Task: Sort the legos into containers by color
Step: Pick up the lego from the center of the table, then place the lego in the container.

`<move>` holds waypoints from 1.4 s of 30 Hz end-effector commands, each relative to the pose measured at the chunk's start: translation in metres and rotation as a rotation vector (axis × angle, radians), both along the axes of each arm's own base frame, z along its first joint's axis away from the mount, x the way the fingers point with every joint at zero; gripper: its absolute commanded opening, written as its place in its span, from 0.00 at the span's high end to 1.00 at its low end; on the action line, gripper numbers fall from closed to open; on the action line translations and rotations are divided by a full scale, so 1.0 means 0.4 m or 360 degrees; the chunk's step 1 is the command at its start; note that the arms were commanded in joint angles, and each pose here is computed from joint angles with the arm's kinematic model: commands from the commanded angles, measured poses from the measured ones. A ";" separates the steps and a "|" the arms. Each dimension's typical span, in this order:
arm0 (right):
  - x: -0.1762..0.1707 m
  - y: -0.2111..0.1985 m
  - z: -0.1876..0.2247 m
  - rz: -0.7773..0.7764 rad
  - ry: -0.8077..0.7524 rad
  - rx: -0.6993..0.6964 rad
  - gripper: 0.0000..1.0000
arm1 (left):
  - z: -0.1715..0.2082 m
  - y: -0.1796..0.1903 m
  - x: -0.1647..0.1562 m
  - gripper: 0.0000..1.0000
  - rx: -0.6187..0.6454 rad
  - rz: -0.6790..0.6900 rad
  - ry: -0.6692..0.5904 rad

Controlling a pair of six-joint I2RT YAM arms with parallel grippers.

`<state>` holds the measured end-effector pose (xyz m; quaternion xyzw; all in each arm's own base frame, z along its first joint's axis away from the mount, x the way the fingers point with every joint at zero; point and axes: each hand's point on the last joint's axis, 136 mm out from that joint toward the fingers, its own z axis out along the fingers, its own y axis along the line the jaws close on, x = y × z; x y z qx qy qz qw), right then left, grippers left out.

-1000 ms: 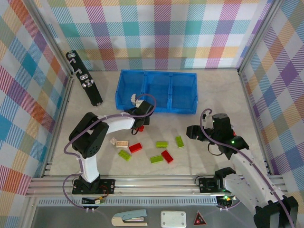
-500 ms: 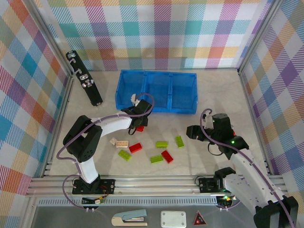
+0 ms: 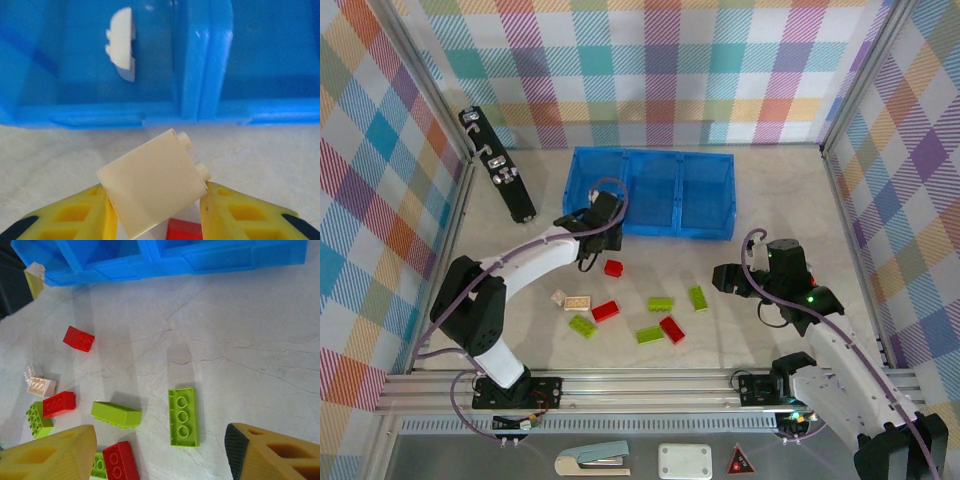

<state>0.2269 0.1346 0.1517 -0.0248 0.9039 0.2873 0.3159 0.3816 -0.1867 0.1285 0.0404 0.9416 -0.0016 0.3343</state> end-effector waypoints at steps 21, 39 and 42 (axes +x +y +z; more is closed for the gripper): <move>-0.002 -0.005 0.017 -0.0011 -0.0031 -0.0015 0.30 | -0.112 0.098 0.251 0.55 -0.0066 0.0103 0.0238; 0.002 0.000 0.015 0.0002 -0.0031 -0.0007 0.30 | -0.100 0.116 0.191 0.40 -0.0130 0.0161 0.0249; 0.001 0.000 0.013 -0.0003 -0.0032 -0.0001 0.30 | -0.105 0.111 0.175 0.40 -0.0163 0.0167 0.0262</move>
